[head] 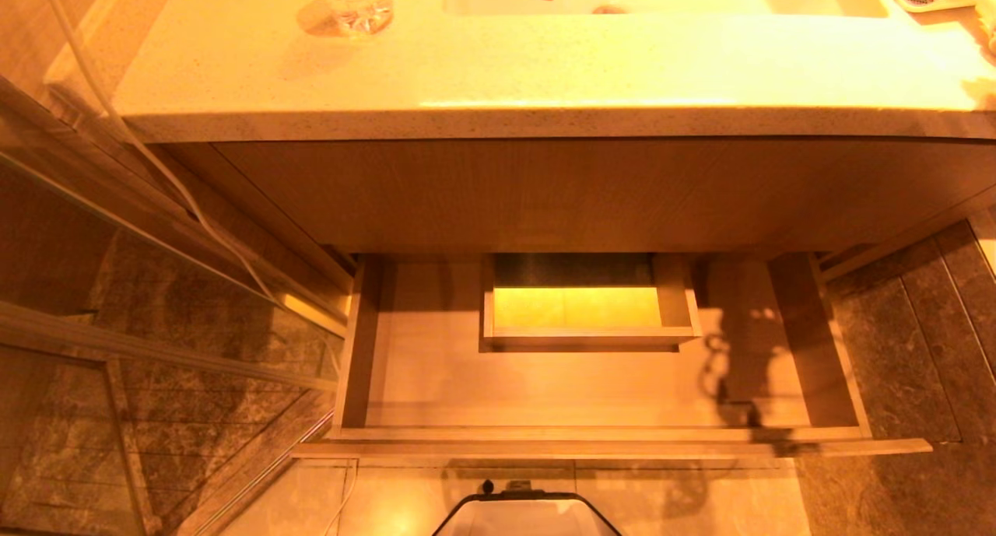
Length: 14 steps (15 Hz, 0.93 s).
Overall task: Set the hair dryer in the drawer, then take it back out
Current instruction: Pick up the hairdryer
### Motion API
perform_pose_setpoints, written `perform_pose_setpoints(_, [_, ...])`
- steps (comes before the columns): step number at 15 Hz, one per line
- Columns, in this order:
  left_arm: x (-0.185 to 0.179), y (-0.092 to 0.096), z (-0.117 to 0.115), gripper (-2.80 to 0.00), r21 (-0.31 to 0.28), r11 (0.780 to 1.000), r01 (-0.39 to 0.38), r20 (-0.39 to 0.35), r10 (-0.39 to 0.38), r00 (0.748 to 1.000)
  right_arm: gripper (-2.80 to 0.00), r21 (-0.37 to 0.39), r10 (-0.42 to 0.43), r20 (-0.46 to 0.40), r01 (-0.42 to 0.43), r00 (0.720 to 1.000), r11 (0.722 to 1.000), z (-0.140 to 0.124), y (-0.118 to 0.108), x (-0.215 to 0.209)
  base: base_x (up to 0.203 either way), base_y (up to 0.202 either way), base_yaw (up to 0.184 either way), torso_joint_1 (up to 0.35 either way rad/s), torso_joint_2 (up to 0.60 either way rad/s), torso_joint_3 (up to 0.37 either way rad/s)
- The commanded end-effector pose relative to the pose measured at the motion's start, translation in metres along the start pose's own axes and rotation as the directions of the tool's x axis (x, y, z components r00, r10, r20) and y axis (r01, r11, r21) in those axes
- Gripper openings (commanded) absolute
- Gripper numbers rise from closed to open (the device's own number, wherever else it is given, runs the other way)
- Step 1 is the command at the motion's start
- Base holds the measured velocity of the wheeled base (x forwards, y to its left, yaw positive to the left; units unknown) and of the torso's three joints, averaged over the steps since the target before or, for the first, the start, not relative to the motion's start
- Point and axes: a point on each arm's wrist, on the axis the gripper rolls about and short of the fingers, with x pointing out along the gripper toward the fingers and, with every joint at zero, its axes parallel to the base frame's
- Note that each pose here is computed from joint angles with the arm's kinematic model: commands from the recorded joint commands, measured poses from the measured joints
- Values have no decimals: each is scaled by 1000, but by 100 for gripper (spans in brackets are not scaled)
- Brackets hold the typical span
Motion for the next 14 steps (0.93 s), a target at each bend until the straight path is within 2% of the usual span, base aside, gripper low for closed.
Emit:
perform_pose_setpoints(1, [0, 0, 0, -280, 0, 1000, 0, -1, 0, 1000, 0, -2, 21, -4, -21, 1000, 1000, -1, 1, 3, 0, 0, 0, 0, 0, 0])
perform_pose_setpoints(7, [0, 0, -1, -280, 0, 1000, 0, -3, 0, 1000, 0, 0, 29, -22, -29, 999, 1000, -3, 2, 4, 0, 0, 0, 0, 0, 0])
perform_pose_setpoints(14, [0, 0, 0, -280, 0, 1000, 0, -1, 0, 1000, 0, 1, 15, 29, -15, 999, 1000, 6, -3, -22, 0, 0, 0, 0, 0, 0])
